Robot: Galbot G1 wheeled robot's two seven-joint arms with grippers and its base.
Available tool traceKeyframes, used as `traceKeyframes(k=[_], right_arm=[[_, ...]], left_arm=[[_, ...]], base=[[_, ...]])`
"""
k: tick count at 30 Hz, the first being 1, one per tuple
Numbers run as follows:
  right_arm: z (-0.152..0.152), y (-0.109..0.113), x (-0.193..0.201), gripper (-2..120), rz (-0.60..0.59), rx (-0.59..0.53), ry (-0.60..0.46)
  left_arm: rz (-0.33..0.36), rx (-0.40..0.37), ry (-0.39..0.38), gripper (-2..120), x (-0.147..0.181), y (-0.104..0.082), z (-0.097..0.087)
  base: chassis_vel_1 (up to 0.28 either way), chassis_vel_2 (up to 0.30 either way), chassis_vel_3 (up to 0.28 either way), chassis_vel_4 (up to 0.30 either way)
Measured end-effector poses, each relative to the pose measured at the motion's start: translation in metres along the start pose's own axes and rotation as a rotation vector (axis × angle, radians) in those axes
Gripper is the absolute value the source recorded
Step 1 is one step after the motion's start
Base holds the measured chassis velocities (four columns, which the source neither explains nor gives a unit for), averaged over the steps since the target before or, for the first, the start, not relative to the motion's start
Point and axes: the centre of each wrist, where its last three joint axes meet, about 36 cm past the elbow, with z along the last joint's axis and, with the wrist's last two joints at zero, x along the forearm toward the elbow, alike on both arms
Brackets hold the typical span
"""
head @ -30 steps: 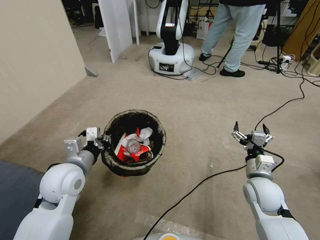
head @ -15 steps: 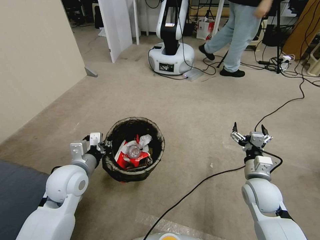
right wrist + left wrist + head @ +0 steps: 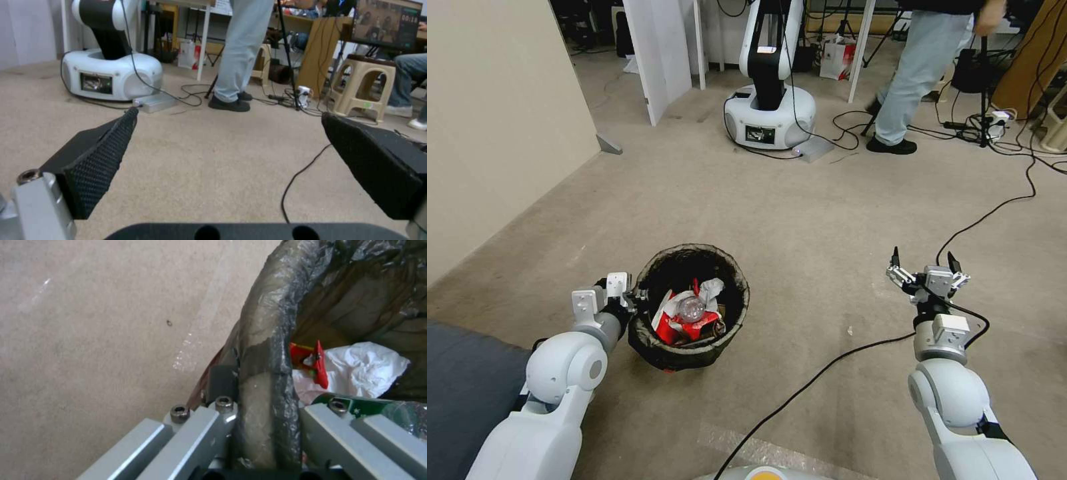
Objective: Pick up the trash bin, then pick up the garbage from the floor and place it into the trash bin.
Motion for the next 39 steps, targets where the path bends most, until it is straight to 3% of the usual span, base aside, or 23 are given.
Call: traceKeyframes(k=[7, 22, 26, 28, 35, 36, 39], right_arm=[[0.002, 0.000, 0.001, 100, 0.000, 0.002, 0.005], [0.002, 0.000, 0.000, 100, 0.001, 0.003, 0.006], [0.002, 0.001, -0.001, 100, 0.000, 0.002, 0.006], [0.001, 0.002, -0.002, 100, 0.001, 0.000, 0.004], [0.001, 0.004, -0.002, 100, 0.012, -0.010, -0.016], [0.001, 0.004, -0.002, 100, 0.013, -0.012, -0.023], [0.000, 0.004, -0.002, 100, 0.021, -0.030, -0.067]], left_arm=[[0.004, 0.001, 0.012, 1, -0.008, 0.004, 0.002], [0.015, -0.012, -0.005, 54, -0.009, 0.007, -0.003], [0.029, -0.033, -0.064, 67, 0.005, 0.004, -0.019], [0.033, -0.048, -0.116, 80, 0.016, 0.000, -0.032], [-0.008, -0.118, -0.231, 98, 0.040, -0.008, -0.052], [-0.018, -0.133, -0.258, 99, 0.043, -0.009, -0.053], [-0.107, -0.236, -0.452, 100, 0.048, -0.010, -0.048]], base=[[0.000, 0.000, 0.000, 0.000], [0.000, 0.000, 0.000, 0.000], [0.000, 0.000, 0.000, 0.000], [0.000, 0.000, 0.000, 0.000], [0.000, 0.000, 0.000, 0.000], [0.000, 0.000, 0.000, 0.000], [0.000, 0.000, 0.000, 0.000]])
